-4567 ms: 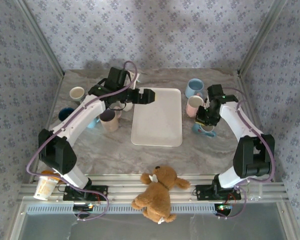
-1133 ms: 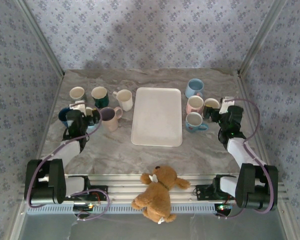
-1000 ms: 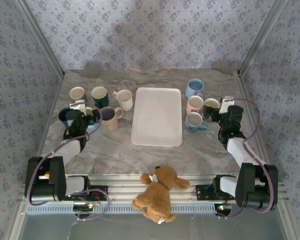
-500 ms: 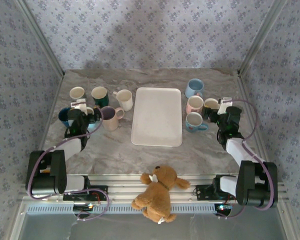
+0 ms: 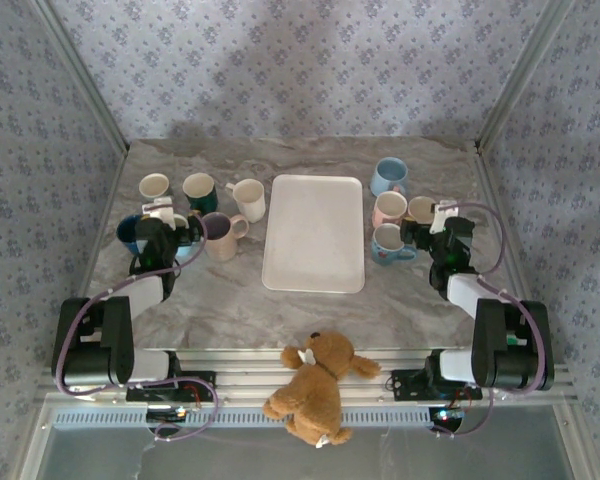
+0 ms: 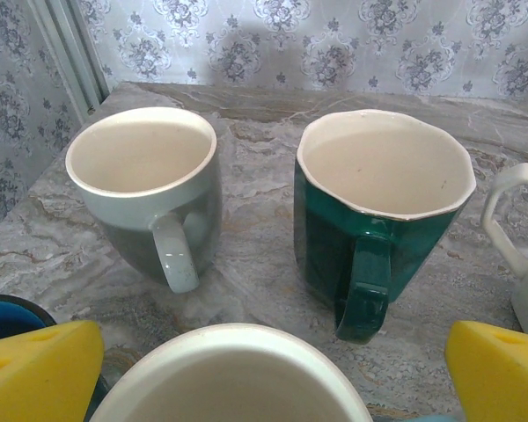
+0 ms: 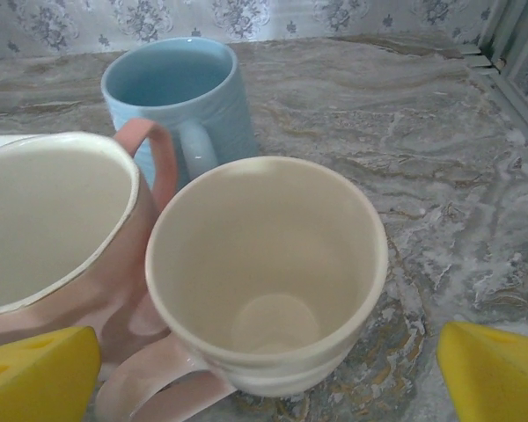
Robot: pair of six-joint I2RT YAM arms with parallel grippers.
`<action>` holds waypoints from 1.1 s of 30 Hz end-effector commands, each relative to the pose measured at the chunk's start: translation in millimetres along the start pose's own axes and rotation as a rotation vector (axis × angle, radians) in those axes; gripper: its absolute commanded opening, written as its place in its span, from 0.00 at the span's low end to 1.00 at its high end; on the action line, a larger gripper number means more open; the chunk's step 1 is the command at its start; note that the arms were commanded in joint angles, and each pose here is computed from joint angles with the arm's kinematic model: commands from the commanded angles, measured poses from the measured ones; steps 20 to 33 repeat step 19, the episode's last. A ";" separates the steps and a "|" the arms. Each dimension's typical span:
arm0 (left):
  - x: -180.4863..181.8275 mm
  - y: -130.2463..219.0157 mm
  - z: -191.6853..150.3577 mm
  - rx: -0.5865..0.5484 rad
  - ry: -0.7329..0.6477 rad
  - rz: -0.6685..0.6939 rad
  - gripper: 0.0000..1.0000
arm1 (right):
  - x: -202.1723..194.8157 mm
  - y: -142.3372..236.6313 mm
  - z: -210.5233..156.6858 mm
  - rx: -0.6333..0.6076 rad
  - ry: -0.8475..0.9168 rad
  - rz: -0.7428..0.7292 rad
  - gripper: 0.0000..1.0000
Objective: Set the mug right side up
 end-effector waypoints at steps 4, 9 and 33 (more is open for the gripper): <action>5.0 -0.3 -16.1 0.059 -0.024 0.002 1.00 | -1.8 -6.7 -12.4 -0.003 0.007 -0.023 1.00; 5.0 -0.3 -16.3 0.061 -0.022 -0.002 0.99 | -2.8 -5.9 -12.6 -0.004 0.002 -0.024 1.00; 5.3 -0.3 -16.5 0.063 -0.020 -0.002 0.99 | -1.6 -6.3 -11.3 0.002 0.007 -0.015 1.00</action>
Point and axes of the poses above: each hand's point on the last joint's axis, 136 mm out from that joint toward the fingers, its own y axis back along the fingers, its own x axis along the line the jaws close on, z = x × y, the point moved 7 cm from there along y, back along the fingers, and after that the axes turned 10 degrees about y, right-handed, at the moved point
